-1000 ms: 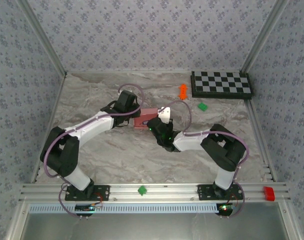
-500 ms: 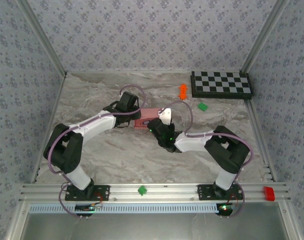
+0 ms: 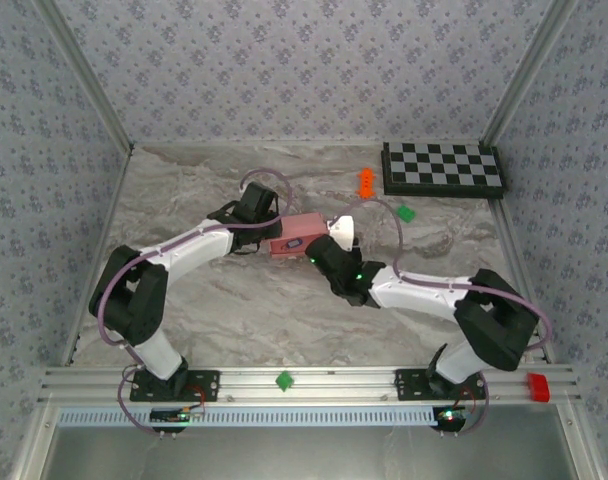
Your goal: Fold the paper box
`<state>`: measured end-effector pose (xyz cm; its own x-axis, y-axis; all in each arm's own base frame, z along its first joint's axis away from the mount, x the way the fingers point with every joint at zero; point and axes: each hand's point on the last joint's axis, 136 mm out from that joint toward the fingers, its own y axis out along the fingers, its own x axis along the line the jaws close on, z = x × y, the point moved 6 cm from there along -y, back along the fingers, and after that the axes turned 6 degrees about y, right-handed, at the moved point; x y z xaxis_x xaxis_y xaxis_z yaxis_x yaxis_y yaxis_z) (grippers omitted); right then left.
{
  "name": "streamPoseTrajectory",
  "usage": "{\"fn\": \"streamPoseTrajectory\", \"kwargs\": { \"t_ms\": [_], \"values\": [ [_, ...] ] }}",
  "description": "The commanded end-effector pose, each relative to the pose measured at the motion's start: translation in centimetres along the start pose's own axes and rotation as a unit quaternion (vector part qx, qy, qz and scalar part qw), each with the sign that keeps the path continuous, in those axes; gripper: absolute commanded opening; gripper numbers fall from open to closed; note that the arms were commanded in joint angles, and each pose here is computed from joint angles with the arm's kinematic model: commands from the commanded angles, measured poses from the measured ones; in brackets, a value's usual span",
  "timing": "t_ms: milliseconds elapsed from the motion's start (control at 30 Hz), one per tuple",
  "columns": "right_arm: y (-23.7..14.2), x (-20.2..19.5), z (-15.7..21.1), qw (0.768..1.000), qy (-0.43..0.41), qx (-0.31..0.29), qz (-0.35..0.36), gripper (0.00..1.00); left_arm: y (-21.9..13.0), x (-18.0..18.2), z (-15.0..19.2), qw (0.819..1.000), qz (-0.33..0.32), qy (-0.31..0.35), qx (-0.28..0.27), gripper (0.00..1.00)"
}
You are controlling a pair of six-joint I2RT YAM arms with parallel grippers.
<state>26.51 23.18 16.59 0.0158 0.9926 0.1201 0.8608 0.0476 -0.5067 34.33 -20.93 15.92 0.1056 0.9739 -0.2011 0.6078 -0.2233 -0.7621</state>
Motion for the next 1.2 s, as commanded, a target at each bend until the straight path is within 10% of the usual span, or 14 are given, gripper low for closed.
{"fn": "streamPoseTrajectory", "kwargs": {
  "t_ms": [0,600,1167],
  "values": [
    [-1.7,-1.4,0.7,0.999,-0.01,0.045,0.0,0.5,0.4,0.0,-0.5,1.0,-0.013,-0.004,0.0,0.32],
    [2.5,0.0,-5.3,0.967,0.003,0.179,-0.183,0.48,0.2,0.2,-0.7,1.0,-0.025,0.0,-0.005,0.33],
    [8.8,0.1,-1.7,0.95,0.021,0.268,-0.158,0.42,1.0,0.8,1.2,1.0,-0.022,-0.01,0.015,0.33]
  ]
}}
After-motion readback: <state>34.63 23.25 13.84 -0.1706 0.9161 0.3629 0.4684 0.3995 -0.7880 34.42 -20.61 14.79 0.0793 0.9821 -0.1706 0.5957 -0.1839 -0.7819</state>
